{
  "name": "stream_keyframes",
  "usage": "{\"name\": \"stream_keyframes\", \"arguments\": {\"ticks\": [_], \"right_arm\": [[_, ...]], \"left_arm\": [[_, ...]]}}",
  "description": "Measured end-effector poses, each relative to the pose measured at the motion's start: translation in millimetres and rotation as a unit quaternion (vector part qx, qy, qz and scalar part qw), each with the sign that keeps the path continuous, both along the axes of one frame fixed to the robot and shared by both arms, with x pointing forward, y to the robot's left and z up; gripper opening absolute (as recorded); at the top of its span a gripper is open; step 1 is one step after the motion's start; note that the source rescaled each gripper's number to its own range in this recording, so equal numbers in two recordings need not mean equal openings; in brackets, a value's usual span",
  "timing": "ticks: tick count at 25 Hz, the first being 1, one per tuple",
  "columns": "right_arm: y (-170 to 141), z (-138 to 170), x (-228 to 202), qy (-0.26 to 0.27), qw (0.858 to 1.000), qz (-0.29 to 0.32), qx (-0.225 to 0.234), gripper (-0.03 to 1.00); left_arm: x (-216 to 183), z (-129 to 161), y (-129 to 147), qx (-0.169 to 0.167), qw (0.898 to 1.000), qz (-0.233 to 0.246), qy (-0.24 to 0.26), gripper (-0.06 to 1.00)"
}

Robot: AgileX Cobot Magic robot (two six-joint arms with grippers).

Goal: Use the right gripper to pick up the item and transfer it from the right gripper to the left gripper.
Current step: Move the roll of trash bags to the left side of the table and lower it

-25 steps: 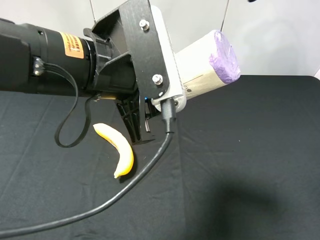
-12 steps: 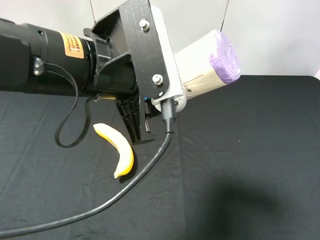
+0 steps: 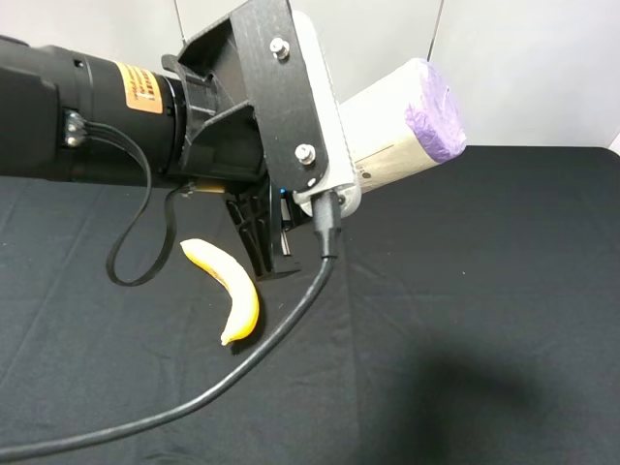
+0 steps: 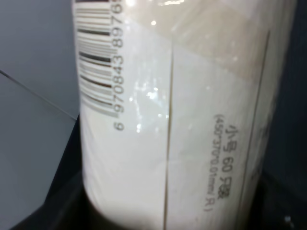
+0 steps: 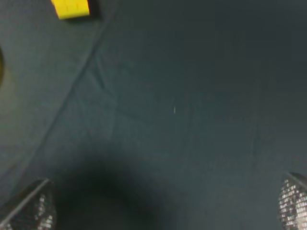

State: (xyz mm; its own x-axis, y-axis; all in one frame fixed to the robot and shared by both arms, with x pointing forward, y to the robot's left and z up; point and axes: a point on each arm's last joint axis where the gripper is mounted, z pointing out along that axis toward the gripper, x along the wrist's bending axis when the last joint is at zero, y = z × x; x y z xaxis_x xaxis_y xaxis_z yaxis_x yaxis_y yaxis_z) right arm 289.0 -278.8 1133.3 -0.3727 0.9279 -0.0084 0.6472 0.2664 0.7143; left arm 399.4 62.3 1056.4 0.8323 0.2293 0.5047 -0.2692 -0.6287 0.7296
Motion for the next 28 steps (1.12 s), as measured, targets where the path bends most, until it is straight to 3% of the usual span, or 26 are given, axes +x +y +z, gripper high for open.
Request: {"name": "stream_keyframes", "arguments": {"ticks": [6, 15, 18, 28], "right_arm": [[-10, -43, -26, -0.004, 1.0, 0.0, 0.002, 1.0], [-16, -80, -46, -0.108, 0.993, 0.003, 0.051, 1.0], [-18, -82, -49, -0.129, 0.99, 0.004, 0.06, 1.0], [-18, -81, -50, -0.132, 0.989, 0.005, 0.063, 1.0]], "left_arm": [[0, 0, 0, 0.0, 1.0, 0.0, 0.0, 0.01], [0, -1, 0, -0.001, 1.0, 0.003, 0.008, 0.01], [0, -1, 0, -0.003, 1.0, 0.004, 0.011, 0.01], [0, -1, 0, -0.004, 1.0, 0.006, 0.013, 0.01]]}}
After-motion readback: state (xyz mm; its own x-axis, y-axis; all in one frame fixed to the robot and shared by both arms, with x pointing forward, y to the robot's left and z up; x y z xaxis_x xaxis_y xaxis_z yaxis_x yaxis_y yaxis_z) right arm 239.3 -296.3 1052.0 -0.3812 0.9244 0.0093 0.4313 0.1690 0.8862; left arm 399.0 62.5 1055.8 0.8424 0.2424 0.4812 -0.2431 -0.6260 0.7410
